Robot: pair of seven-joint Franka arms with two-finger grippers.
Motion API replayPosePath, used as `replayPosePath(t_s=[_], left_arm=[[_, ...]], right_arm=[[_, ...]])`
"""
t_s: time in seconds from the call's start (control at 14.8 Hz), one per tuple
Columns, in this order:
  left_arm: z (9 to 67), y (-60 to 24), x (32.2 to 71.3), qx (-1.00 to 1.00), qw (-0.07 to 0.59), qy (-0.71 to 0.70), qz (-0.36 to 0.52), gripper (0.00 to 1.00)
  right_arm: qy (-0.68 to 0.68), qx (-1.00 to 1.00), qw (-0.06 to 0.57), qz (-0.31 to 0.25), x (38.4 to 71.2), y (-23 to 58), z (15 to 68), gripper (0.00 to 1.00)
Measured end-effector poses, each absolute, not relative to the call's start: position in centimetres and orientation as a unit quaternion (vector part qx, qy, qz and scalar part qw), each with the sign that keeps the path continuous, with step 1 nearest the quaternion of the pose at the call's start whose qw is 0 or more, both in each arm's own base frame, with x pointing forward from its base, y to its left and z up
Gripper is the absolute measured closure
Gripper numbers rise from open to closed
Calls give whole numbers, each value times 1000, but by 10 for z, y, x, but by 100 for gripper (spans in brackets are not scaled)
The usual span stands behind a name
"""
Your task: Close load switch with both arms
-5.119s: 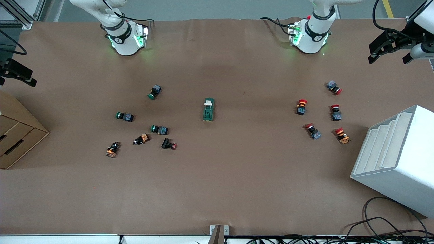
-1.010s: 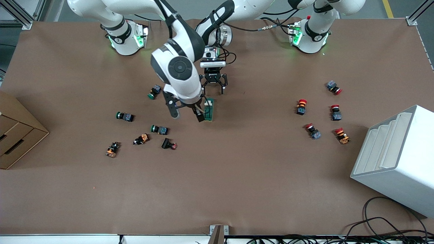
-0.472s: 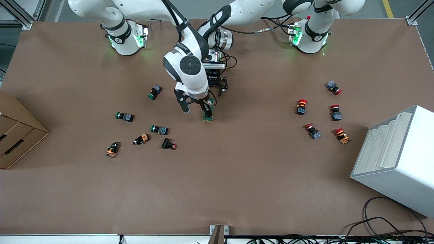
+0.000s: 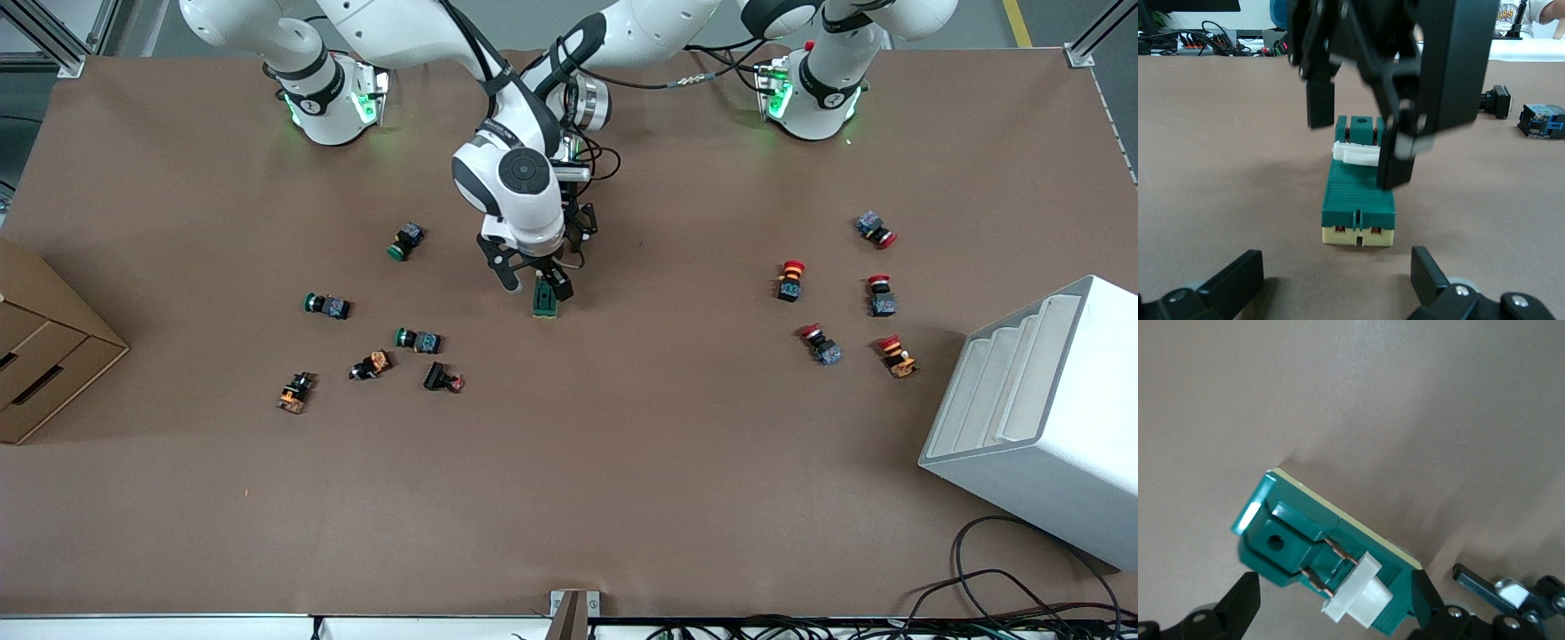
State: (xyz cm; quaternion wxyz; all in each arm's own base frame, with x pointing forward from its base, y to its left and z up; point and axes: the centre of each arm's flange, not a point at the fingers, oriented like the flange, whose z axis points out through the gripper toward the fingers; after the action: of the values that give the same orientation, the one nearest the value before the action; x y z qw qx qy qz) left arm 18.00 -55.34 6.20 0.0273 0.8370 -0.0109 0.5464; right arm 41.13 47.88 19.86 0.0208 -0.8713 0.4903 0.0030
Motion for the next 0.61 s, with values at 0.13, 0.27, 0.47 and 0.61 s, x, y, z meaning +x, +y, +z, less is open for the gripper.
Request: replayPosePath(t_s=[0.13,0.27,0.47,0.61], left_arm=[[62,-554,180,837,27,-11,546,1],[62,-554,180,837,27,-11,546,1],[62,-554,180,837,27,-11,546,1],[62,-554,180,837,27,-11,546,1]], right_arm=[[489,-872,20,2,410,479,193,0],[489,-872,22,1,411,480,195,0],[486,-873,36,-4,414,484,200,0],[485,-873,44,-7,415,485,200,0]])
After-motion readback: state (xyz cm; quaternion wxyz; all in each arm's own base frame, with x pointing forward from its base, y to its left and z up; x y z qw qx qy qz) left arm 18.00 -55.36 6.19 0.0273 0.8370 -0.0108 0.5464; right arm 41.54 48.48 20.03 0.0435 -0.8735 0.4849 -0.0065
